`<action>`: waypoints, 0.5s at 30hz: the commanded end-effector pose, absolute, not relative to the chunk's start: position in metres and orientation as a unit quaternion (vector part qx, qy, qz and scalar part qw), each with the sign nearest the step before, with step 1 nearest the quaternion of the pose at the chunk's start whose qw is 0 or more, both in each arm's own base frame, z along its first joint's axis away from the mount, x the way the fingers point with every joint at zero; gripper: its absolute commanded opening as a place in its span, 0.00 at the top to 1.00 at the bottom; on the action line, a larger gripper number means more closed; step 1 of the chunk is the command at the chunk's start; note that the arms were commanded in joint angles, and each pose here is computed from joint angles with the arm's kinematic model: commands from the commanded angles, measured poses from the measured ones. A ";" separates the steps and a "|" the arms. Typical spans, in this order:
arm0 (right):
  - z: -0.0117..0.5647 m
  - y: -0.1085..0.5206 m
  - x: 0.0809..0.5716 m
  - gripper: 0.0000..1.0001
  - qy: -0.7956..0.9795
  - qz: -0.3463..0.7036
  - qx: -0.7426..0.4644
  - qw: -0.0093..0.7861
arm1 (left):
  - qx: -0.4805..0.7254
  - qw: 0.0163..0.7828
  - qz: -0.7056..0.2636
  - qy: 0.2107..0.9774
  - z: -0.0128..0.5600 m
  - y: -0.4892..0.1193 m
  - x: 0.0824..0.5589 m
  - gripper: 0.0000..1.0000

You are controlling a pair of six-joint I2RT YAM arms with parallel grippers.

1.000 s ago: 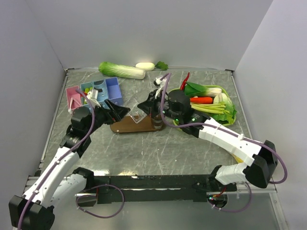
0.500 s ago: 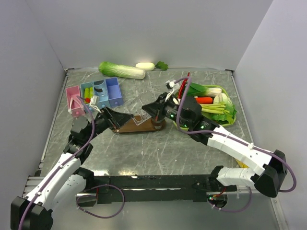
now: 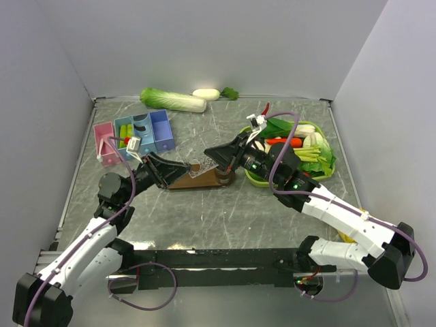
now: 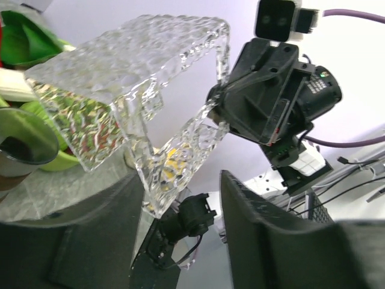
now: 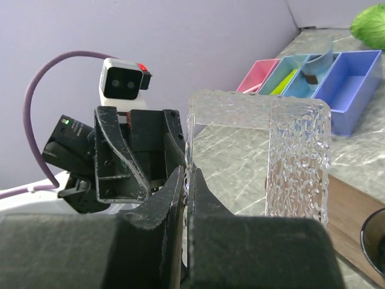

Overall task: Prepare toiletry sets of a toothbrush and toothpaste on the tray
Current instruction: Pick up the toothpaste holder from the storage box.

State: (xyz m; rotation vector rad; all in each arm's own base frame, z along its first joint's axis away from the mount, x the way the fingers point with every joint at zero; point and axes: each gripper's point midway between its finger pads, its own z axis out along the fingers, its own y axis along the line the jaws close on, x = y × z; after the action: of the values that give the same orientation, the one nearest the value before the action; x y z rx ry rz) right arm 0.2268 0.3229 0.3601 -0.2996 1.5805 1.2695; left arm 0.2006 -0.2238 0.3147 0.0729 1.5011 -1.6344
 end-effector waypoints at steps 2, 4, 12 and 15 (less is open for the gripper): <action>0.404 0.315 0.217 1.00 0.601 0.573 -0.116 0.545 | 0.059 0.451 -0.687 0.566 0.337 -0.228 0.187 0.49; 0.405 0.315 0.216 1.00 0.599 0.576 -0.115 0.543 | 0.061 0.445 -0.691 0.566 0.337 -0.231 0.186 0.54; 0.397 0.316 0.220 1.00 0.610 0.567 -0.114 0.541 | 0.060 0.453 -0.693 0.558 0.344 -0.230 0.185 0.80; 0.387 0.317 0.227 1.00 0.627 0.553 -0.111 0.538 | 0.060 0.453 -0.690 0.561 0.343 -0.230 0.186 0.92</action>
State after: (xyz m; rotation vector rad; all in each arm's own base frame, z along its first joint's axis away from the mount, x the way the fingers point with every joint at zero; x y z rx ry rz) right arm 0.2216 0.3219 0.3756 -0.2819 1.5353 1.3329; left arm 0.1969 -0.2309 0.3209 0.0716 1.4818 -1.6928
